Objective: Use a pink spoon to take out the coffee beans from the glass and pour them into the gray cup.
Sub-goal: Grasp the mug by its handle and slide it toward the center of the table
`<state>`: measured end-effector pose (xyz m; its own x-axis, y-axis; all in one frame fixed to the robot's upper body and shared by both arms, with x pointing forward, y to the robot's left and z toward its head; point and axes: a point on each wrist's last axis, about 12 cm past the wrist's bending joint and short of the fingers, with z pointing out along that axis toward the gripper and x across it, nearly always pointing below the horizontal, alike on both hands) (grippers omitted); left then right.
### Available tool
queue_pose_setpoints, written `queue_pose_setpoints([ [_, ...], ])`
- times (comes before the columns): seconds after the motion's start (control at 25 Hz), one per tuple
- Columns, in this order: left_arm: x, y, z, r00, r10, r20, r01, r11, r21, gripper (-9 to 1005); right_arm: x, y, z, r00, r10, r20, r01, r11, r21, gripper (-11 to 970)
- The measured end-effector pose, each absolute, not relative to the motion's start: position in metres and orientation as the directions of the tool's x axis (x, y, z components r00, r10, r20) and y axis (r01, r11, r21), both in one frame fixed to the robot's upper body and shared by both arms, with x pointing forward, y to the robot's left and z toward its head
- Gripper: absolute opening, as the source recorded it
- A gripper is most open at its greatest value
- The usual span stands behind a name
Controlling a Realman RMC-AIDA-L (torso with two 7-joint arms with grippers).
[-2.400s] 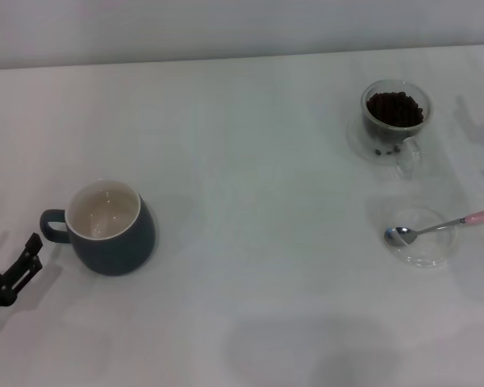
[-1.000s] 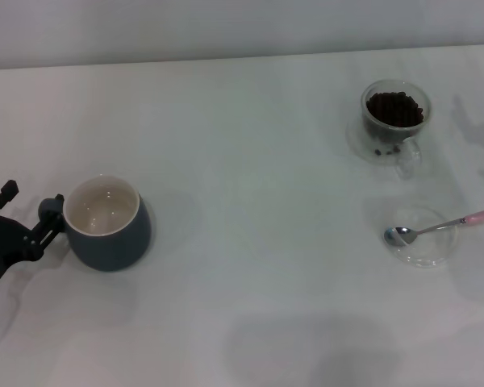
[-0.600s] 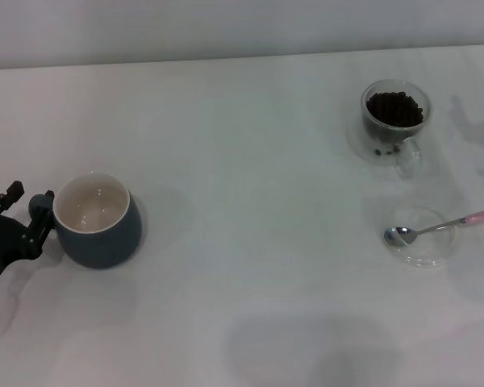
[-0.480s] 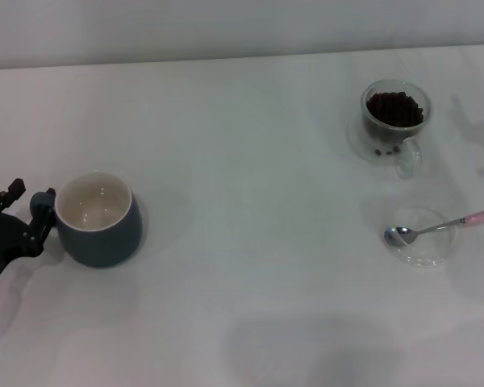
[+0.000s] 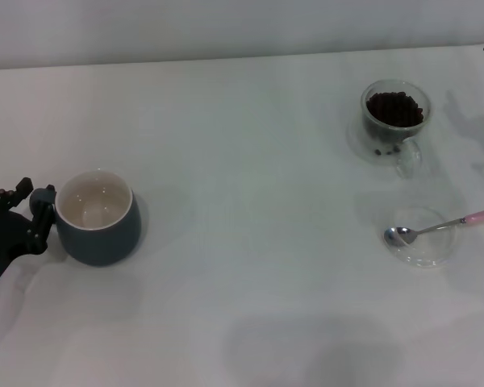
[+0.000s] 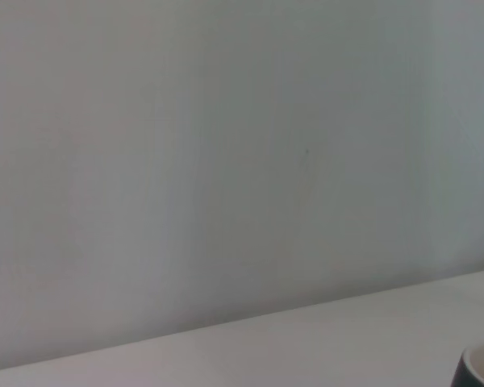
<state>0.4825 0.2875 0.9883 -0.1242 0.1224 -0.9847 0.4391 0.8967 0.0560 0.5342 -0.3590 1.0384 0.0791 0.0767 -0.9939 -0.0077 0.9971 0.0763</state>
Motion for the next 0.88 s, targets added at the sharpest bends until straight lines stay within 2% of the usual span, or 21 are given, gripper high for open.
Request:
queue_pose_setpoints([
  [0.16, 0.483, 0.287, 0.989, -0.123, 0.123, -0.985, 0.440, 0.896, 0.057, 318, 0.535, -0.359, 1.039, 0.080, 0.077, -0.994, -0.009, 0.997, 0.076, 873],
  [0.4, 0.483, 0.285, 0.989, -0.122, 0.123, -0.985, 0.447, 0.893, 0.056, 179, 0.535, -0.358, 1.039, 0.080, 0.077, -0.994, -0.010, 0.997, 0.076, 873],
  [0.88, 0.490, 0.268, 0.989, -0.123, 0.124, -0.985, 0.489, 0.871, 0.048, 175, 0.535, -0.359, 1.038, 0.078, 0.077, -0.994, -0.008, 0.997, 0.076, 873],
])
